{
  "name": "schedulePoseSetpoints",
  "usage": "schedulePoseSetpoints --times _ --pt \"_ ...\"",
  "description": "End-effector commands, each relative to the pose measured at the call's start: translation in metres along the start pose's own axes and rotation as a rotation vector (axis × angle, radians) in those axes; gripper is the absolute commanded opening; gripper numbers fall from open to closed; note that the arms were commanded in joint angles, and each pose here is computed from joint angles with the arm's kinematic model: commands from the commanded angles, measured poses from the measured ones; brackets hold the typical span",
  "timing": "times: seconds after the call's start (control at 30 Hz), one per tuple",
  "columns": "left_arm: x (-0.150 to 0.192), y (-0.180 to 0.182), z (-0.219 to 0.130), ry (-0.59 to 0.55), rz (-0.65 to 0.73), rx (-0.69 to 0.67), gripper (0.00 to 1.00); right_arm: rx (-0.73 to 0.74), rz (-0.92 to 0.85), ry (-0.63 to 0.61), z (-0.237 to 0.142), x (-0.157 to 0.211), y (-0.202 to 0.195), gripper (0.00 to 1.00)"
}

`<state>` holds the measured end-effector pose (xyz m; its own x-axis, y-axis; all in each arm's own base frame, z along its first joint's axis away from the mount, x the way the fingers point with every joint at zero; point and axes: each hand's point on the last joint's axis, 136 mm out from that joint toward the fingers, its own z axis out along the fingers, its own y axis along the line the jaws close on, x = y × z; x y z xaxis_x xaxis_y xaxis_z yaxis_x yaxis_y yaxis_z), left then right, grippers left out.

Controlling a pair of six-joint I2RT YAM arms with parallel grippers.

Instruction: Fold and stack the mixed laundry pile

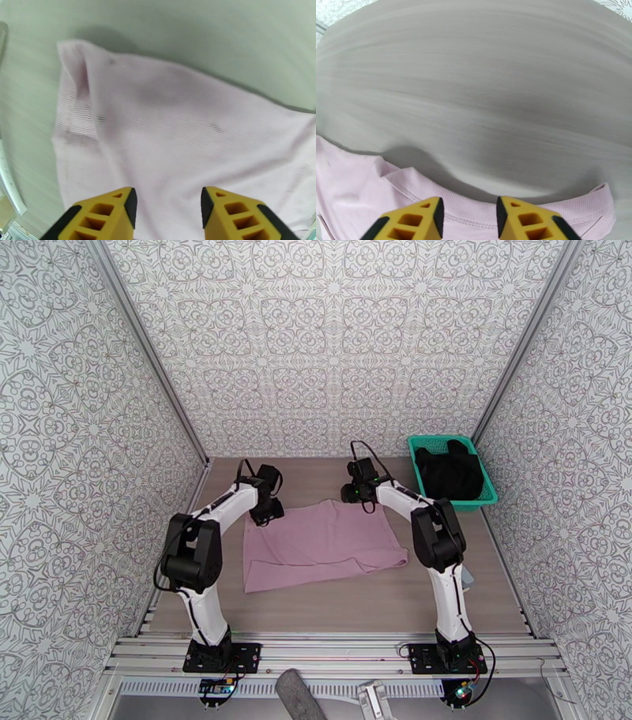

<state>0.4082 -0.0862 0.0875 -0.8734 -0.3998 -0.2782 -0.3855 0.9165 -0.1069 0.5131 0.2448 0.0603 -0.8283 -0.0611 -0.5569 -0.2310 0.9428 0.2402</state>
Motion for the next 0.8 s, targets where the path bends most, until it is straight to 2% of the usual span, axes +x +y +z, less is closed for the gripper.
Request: schedulePoseSetpoints --times 0.0,0.13,0.33,0.5,0.77 --pt "-0.004 0.011 -0.029 -0.034 0.014 -0.022 0.48 0.036 -0.008 0.048 -0.001 0.026 -0.013 0.36" --pt "-0.007 0.031 -0.038 -0.059 -0.026 -0.035 0.46 0.107 0.017 0.082 -0.009 0.053 -0.038 0.30" --pt "-0.014 0.053 -0.036 -0.056 -0.079 -0.013 0.50 0.158 0.111 0.114 -0.024 0.075 -0.082 0.29" --pt "-0.024 0.044 -0.016 -0.042 -0.071 0.050 0.51 0.124 0.154 0.104 -0.032 0.074 -0.097 0.29" --pt "-0.063 0.007 0.021 -0.006 -0.004 0.151 0.45 0.041 0.118 0.111 -0.042 0.069 -0.080 0.30"
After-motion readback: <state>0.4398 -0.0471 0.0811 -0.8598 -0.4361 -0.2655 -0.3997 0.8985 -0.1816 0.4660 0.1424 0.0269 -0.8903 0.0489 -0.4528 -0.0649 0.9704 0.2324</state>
